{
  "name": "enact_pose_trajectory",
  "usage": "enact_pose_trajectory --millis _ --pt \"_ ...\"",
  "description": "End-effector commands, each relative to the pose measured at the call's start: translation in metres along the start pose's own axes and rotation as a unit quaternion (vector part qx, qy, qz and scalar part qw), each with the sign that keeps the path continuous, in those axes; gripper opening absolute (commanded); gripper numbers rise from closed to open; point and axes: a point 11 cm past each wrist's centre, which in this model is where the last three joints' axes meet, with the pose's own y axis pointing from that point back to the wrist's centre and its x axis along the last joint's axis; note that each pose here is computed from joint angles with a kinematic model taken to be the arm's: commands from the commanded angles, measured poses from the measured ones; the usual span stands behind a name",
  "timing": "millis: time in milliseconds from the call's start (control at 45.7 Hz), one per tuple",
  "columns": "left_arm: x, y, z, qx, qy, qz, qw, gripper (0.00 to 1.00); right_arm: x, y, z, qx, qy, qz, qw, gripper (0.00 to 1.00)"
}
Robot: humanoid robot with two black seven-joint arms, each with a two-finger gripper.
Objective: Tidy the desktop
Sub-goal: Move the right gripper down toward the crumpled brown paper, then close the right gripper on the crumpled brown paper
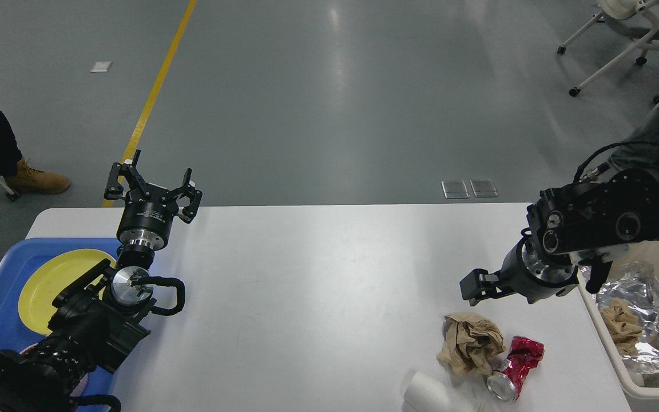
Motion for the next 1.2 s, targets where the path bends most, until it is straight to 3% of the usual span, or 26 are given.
enact_pose_trajectory --millis 0,482,832,876,963,1029,1182 --pt "0.0 0.0 0.0 0.0 0.0 0.0 1.0 0.96 -0.007 -0.024 -0.015 0.013 0.025 -0.009 1.0 1.0" --pt "0.0 0.0 0.0 0.0 0.0 0.0 1.0 0.96 -0.007 -0.086 0.001 0.006 -0.04 -0.005 0.999 0.98" --pt "0.0 0.0 0.0 0.0 0.0 0.0 1.0 0.96 -0.034 -0.113 0.014 -0.005 -0.055 -0.035 0.998 0.95" --pt "0.0 0.0 0.0 0.0 0.0 0.0 1.0 0.96 -0.038 -0.115 0.014 -0.005 -0.056 -0.04 0.998 0.85" --pt "0.0 0.0 0.0 0.0 0.0 0.0 1.0 0.96 -0.045 -0.116 0.013 -0.005 -0.053 -0.058 0.997 0.33" --pt "0.0 0.0 0.0 0.0 0.0 0.0 1.0 0.96 -0.048 -0.114 0.012 -0.009 -0.048 -0.077 0.996 0.03" --pt "0.0 0.0 0.0 0.0 0.0 0.0 1.0 0.96 -0.045 -0.105 0.011 -0.005 -0.039 -0.105 0.994 0.0"
